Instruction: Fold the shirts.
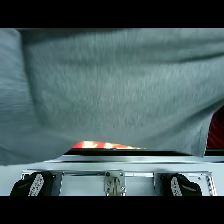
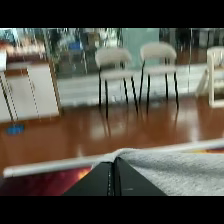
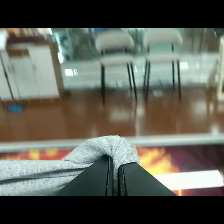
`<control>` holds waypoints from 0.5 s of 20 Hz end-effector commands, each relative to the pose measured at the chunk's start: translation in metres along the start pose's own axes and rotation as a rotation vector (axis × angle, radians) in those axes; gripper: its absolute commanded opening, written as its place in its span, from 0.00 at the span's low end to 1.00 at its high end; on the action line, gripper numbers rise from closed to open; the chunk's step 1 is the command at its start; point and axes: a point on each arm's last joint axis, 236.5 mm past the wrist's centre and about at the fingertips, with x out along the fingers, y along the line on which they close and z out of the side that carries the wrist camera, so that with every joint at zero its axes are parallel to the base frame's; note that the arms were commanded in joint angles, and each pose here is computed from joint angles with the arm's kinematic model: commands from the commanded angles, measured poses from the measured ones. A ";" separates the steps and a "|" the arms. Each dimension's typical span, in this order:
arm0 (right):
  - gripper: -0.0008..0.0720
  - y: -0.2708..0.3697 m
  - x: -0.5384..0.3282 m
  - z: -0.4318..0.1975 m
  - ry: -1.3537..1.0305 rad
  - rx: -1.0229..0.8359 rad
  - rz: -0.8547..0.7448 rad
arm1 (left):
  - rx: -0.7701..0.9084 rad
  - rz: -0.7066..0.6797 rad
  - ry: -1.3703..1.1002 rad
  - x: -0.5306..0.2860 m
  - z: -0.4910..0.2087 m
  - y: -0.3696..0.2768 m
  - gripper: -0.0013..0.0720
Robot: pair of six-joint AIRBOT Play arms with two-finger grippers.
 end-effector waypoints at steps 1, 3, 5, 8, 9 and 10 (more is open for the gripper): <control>0.10 -0.042 0.011 -0.090 0.400 0.007 -0.138 | -0.079 0.001 0.237 0.026 -0.074 0.016 0.06; 0.10 -0.064 0.035 -0.147 0.633 0.060 -0.176 | -0.150 -0.011 0.376 0.053 -0.131 0.031 0.06; 0.10 -0.079 0.071 -0.210 0.813 0.125 -0.176 | -0.243 -0.023 0.526 0.082 -0.200 0.045 0.06; 0.10 -0.093 0.147 -0.306 0.910 0.294 -0.160 | -0.407 -0.015 0.691 0.127 -0.300 0.065 0.06; 0.10 -0.090 0.178 -0.333 0.896 0.388 -0.136 | -0.471 -0.017 0.716 0.144 -0.327 0.070 0.06; 0.10 -0.085 0.206 -0.351 0.868 0.479 -0.104 | -0.527 -0.019 0.729 0.159 -0.347 0.073 0.06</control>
